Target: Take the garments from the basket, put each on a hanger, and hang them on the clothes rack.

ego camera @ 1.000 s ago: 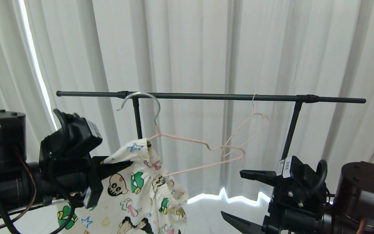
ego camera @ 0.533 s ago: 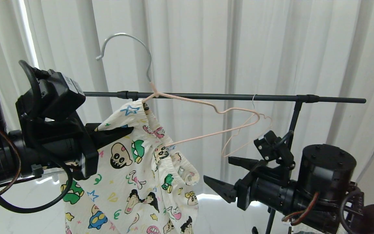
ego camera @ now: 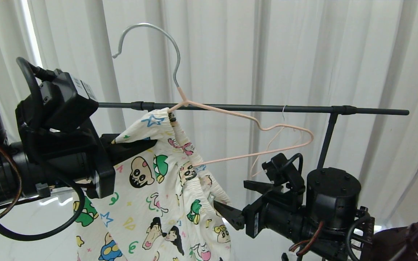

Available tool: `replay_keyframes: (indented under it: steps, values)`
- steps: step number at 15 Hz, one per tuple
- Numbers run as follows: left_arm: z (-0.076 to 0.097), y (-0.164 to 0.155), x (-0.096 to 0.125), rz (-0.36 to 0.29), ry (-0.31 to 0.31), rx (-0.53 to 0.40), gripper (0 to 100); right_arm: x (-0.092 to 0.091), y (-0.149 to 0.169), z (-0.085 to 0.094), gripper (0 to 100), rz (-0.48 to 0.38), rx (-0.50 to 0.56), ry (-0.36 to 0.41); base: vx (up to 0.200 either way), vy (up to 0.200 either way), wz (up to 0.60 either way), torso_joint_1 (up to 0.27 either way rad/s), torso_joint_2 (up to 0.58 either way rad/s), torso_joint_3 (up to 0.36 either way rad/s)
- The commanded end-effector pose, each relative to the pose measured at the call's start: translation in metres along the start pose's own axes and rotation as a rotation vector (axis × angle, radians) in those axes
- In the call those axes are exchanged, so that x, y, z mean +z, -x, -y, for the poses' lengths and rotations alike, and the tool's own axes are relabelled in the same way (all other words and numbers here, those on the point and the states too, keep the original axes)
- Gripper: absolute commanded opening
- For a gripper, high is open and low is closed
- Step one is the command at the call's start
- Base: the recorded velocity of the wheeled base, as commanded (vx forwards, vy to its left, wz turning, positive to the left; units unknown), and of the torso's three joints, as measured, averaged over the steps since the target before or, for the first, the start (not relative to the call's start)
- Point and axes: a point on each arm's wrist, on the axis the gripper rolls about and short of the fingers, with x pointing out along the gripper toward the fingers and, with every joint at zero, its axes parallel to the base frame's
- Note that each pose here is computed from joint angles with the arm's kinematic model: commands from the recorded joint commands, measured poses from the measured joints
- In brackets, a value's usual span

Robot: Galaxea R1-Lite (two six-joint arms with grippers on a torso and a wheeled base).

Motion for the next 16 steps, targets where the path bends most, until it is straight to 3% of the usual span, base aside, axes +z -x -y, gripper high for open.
replay_keyframes:
  steps: [1,7,12,13,16]
  values:
    - [0.000,0.000,0.001,0.003,0.000,-0.002,0,-0.007,-0.003,0.001,100,-0.024,-0.014,0.004,0.000,0.000,0.00,0.000,0.00,0.000]
    - [0.000,0.003,0.002,0.006,0.019,0.014,0,-0.014,-0.003,0.012,100,-0.039,-0.102,0.035,0.000,0.000,0.00,0.000,0.00,0.000]
    - [0.003,0.007,-0.001,-0.010,0.026,0.033,0,-0.009,0.008,0.070,100,-0.053,-0.303,0.146,0.000,0.000,0.00,0.000,0.00,0.000]
    - [0.004,0.007,-0.003,-0.016,0.027,0.031,0,-0.008,0.010,0.075,100,-0.052,-0.319,0.154,0.000,0.000,0.00,0.000,0.00,0.000]
    - [0.012,0.008,-0.024,-0.130,0.037,0.090,0,-0.002,0.017,0.100,100,-0.047,-0.402,0.183,0.000,0.000,0.00,0.000,0.00,0.000]
